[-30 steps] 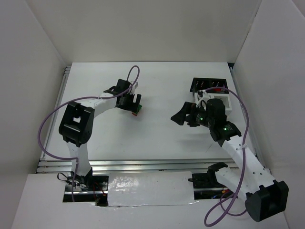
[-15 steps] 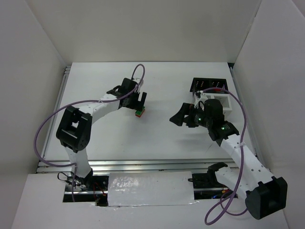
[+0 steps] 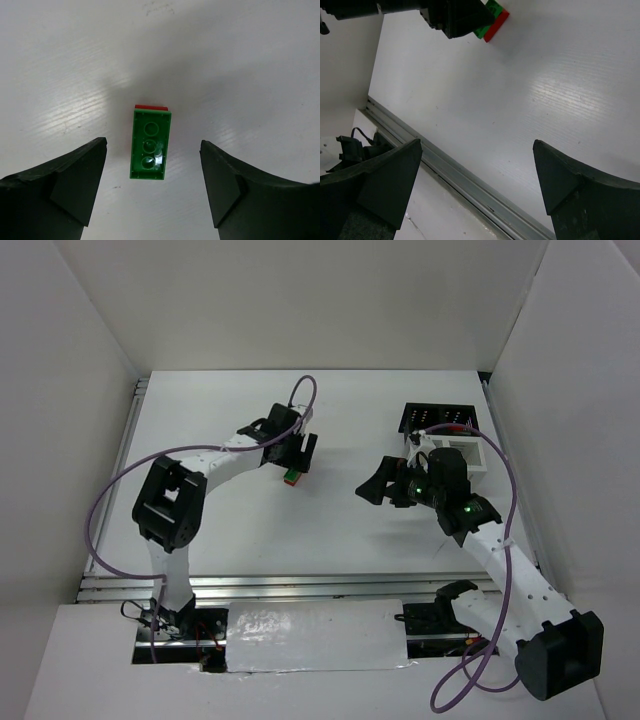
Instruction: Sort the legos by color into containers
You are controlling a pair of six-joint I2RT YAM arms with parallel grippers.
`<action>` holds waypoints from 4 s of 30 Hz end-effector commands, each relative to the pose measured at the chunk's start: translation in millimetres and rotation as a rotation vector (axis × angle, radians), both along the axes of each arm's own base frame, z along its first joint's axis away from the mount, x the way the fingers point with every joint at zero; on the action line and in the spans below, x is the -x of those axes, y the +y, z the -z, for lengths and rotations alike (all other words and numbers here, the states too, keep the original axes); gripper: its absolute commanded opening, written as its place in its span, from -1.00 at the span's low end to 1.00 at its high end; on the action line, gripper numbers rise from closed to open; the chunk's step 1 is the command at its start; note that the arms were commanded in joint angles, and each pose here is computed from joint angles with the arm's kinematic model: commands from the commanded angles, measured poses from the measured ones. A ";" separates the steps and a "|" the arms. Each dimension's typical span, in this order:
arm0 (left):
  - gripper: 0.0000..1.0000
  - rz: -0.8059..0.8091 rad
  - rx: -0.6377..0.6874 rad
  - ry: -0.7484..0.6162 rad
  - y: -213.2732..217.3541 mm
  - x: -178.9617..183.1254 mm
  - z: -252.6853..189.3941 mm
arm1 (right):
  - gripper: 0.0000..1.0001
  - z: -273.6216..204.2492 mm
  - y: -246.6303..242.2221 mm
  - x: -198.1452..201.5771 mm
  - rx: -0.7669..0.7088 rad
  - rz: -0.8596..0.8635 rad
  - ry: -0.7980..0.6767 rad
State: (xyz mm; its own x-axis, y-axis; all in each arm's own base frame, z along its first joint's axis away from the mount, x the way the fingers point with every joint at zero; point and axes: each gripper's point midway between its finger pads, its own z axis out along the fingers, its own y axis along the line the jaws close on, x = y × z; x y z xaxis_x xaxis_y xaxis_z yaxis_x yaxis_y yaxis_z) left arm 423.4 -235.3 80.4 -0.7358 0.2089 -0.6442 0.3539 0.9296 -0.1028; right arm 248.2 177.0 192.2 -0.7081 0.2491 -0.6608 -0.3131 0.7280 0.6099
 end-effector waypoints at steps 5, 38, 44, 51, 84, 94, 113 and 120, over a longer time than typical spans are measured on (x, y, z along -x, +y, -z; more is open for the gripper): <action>0.56 0.001 -0.057 0.069 0.7 10.9 33.9 | 0.99 -9.9 5.0 -4.0 -0.005 -0.022 -0.051; -1.00 0.806 0.953 -0.103 -100.7 217.3 -222.9 | 0.97 -83.7 40.6 67.1 -0.330 -0.437 -0.494; -1.00 0.874 0.952 -0.111 -104.4 237.6 -229.5 | 0.91 -106.1 40.2 75.7 -0.359 -0.424 -0.563; -1.00 0.905 0.964 -0.113 -105.6 247.4 -231.6 | 0.53 -119.6 44.4 79.7 -0.424 -0.449 -0.567; -1.00 0.648 0.849 -0.321 -62.1 241.5 -273.4 | -1.00 -93.9 9.0 25.3 -0.204 -0.248 -0.687; -1.00 0.000 0.347 -0.276 47.9 194.0 -212.8 | -1.00 -84.8 -186.6 -101.5 0.288 0.970 -0.217; -1.00 -0.104 0.179 -0.285 98.4 208.9 -149.7 | -1.00 -89.9 -276.0 -181.0 0.477 1.243 -0.147; -1.00 -0.149 0.171 -0.316 107.9 206.9 -154.2 | -1.00 -75.8 -264.6 -185.5 0.442 1.183 -0.131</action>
